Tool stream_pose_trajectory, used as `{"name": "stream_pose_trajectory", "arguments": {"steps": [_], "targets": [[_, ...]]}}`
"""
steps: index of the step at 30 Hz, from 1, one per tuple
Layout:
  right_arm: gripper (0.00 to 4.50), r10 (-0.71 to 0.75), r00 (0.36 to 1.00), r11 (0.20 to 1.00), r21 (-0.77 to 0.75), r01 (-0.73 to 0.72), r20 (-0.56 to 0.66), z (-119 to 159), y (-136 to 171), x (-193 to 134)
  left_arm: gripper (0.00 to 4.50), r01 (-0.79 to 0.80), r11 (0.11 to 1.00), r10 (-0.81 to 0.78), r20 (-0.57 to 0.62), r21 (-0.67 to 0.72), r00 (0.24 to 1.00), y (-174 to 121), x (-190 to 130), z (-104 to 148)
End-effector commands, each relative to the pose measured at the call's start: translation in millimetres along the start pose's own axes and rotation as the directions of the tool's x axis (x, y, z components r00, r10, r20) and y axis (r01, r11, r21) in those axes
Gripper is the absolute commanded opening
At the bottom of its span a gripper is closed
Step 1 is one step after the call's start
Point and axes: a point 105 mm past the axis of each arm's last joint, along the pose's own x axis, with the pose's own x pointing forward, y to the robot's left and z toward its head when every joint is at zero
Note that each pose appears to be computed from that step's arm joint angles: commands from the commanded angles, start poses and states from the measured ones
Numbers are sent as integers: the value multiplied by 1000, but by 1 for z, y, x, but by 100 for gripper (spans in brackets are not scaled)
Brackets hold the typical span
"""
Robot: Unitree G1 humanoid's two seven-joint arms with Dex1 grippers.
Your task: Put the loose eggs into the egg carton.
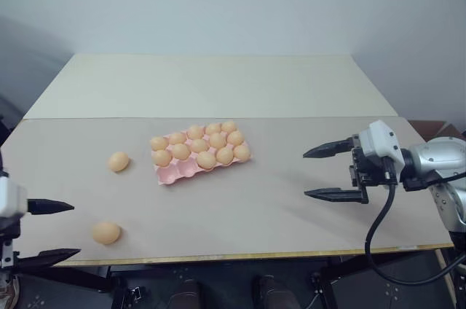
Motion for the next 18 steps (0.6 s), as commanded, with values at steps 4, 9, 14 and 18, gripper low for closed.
{"name": "stream_pose_trajectory", "arguments": {"steps": [4,9,14,18], "targets": [[447,-2,1000,999,-42,2,5,11,1,-8,450,1,999,0,-20,43,1000,9,14,-1],[447,-10,1000,999,-42,10,4,12,2,-8,450,14,996,-8,-69,84,998,18,35,-9],[447,-19,1000,999,-46,19,3,14,2,-10,450,61,992,-55,-58,108,997,21,63,-6],[450,-25,1000,999,-48,25,3,16,4,-11,392,102,987,-88,-109,127,990,20,72,-12]]}}
